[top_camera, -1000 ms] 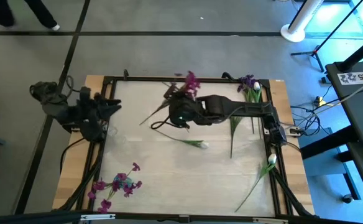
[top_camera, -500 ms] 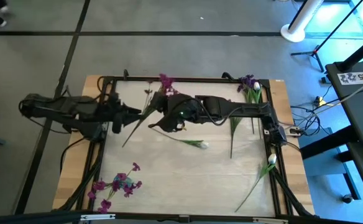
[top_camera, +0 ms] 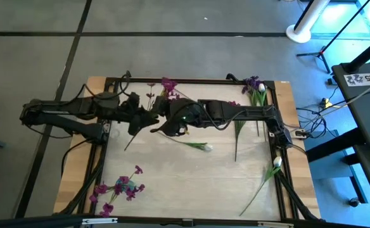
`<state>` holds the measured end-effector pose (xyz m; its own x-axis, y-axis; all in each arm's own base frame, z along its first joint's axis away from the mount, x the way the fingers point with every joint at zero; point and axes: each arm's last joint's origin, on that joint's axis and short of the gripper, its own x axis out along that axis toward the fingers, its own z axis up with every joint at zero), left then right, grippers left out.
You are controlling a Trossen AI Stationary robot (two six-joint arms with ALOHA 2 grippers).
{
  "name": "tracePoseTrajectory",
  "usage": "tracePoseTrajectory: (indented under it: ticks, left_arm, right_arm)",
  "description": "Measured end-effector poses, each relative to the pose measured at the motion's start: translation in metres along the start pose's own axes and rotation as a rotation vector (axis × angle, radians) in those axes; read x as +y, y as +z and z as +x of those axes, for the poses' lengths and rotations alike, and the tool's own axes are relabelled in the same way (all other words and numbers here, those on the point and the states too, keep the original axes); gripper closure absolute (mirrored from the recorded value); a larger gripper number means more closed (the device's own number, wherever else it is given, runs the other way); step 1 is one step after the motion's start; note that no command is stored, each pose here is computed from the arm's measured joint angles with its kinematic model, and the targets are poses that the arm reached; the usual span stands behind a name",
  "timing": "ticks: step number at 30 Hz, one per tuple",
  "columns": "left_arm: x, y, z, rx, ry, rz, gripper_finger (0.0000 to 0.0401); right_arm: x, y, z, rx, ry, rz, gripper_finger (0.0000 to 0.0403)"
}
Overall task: Sort flowers into vase by color
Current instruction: Put the bottom light purple flowers into the blue vase
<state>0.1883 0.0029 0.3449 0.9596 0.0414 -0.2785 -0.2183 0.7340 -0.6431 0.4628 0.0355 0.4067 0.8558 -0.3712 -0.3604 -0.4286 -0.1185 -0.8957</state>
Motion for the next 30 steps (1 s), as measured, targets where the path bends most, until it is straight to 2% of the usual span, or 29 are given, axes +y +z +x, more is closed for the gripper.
tracePoseTrajectory:
  ticks: [4, 10, 13, 16, 20, 23, 27, 30]
  left_arm:
    - [0.000, 0.002, -0.004, -0.010, -0.012, -0.006, 0.0288]
    - [0.002, 0.001, -0.005, 0.039, -0.042, 0.013, 0.0384]
    - [0.003, 0.002, -0.005, 0.026, -0.018, 0.013, 0.0392]
    - [-0.003, 0.008, -0.012, 0.005, -0.010, 0.025, 0.0393]
    - [-0.018, 0.025, -0.032, -0.044, 0.051, 0.108, 0.0397]
    - [-0.030, 0.037, -0.045, -0.110, 0.083, 0.203, 0.0397]
    - [-0.040, 0.051, -0.055, -0.254, 0.128, 0.238, 0.0397]
    - [-0.046, 0.058, -0.057, -0.343, 0.103, 0.268, 0.0397]
  right_arm:
    - [0.003, 0.002, -0.001, -0.054, 0.029, -0.009, 0.0331]
    - [0.004, 0.004, -0.002, -0.101, 0.036, 0.006, 0.0237]
    - [-0.002, 0.008, -0.012, -0.099, 0.006, 0.027, 0.0192]
    - [-0.013, 0.007, -0.029, -0.119, -0.046, 0.109, 0.0153]
    - [-0.030, -0.004, -0.056, -0.196, -0.119, 0.281, 0.0121]
    - [-0.041, -0.021, -0.072, -0.296, -0.144, 0.511, 0.0115]
    - [-0.046, -0.037, -0.083, -0.474, -0.058, 0.912, 0.0122]
    - [-0.045, -0.044, -0.085, -0.564, 0.050, 1.131, 0.0135]
